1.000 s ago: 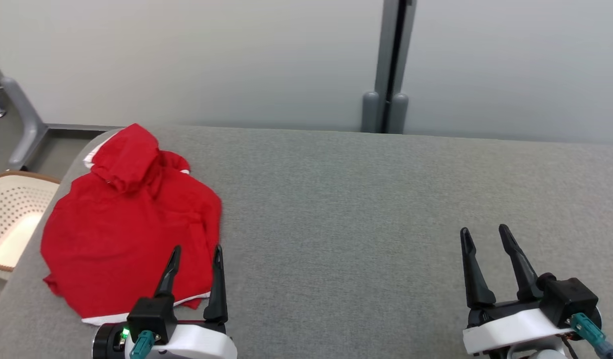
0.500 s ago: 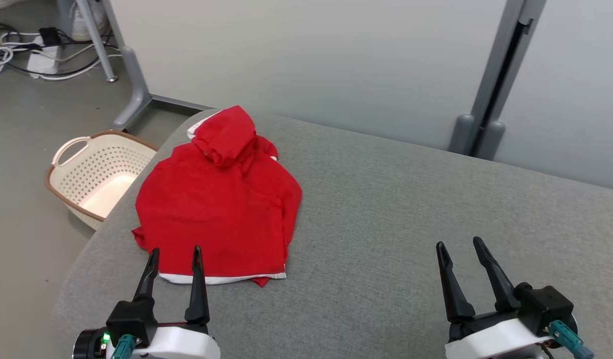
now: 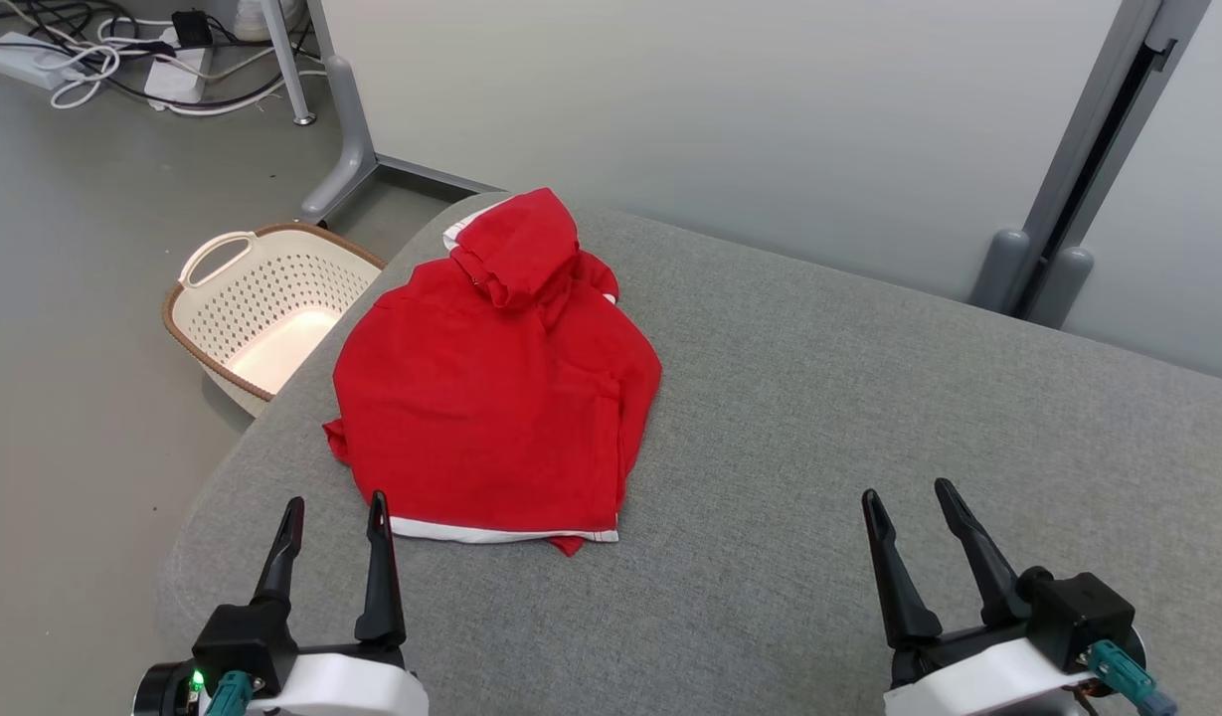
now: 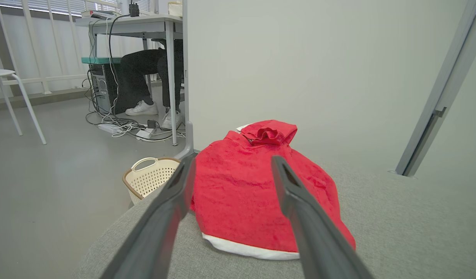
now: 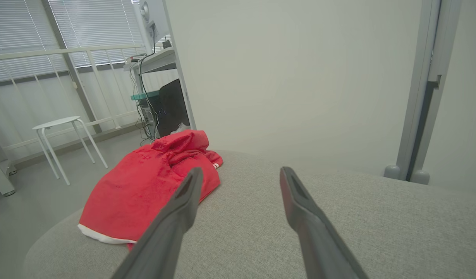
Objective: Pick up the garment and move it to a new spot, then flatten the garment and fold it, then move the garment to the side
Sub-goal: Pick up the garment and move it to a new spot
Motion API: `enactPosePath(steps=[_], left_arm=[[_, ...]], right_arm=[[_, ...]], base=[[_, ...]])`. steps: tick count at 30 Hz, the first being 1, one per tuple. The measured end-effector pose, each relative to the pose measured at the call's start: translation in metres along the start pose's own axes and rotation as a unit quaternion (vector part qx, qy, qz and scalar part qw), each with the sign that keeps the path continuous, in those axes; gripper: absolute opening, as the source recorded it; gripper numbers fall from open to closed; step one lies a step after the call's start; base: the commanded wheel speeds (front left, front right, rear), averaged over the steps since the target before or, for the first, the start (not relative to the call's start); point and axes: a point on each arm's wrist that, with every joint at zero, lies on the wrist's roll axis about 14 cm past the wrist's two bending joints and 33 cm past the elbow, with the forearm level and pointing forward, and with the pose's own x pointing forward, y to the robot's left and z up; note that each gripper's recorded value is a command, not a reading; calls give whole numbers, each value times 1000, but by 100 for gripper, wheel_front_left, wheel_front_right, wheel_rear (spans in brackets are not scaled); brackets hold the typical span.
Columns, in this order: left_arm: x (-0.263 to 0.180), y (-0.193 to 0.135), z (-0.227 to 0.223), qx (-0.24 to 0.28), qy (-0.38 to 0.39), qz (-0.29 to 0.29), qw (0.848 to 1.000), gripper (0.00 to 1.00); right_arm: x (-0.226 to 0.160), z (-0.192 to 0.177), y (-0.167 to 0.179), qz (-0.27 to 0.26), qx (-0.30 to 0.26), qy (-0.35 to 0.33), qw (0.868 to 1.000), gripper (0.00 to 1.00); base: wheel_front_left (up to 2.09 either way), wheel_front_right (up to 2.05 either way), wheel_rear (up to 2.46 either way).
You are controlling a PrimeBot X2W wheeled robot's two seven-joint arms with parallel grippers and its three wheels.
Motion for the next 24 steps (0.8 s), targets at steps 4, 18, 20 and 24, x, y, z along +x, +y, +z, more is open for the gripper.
enactPosePath(steps=[4,18,20,24], left_arm=[[2,2,0,2,1,2,1000,100],[58,-32,1,16,-1,-56,998,100],[72,-40,-5,29,8,-74,997,100],[103,-50,-26,60,39,-100,992,100]], right_arm=[[-1,0,-1,-2,1,0,1000,100],[-10,-3,-69,-70,-12,-2,997,100],[-12,-4,-85,-85,-15,-1,996,100],[-19,-9,-114,-114,-20,4,993,100]], base=[[0,0,0],[0,0,0],[0,0,0],[0,0,0]])
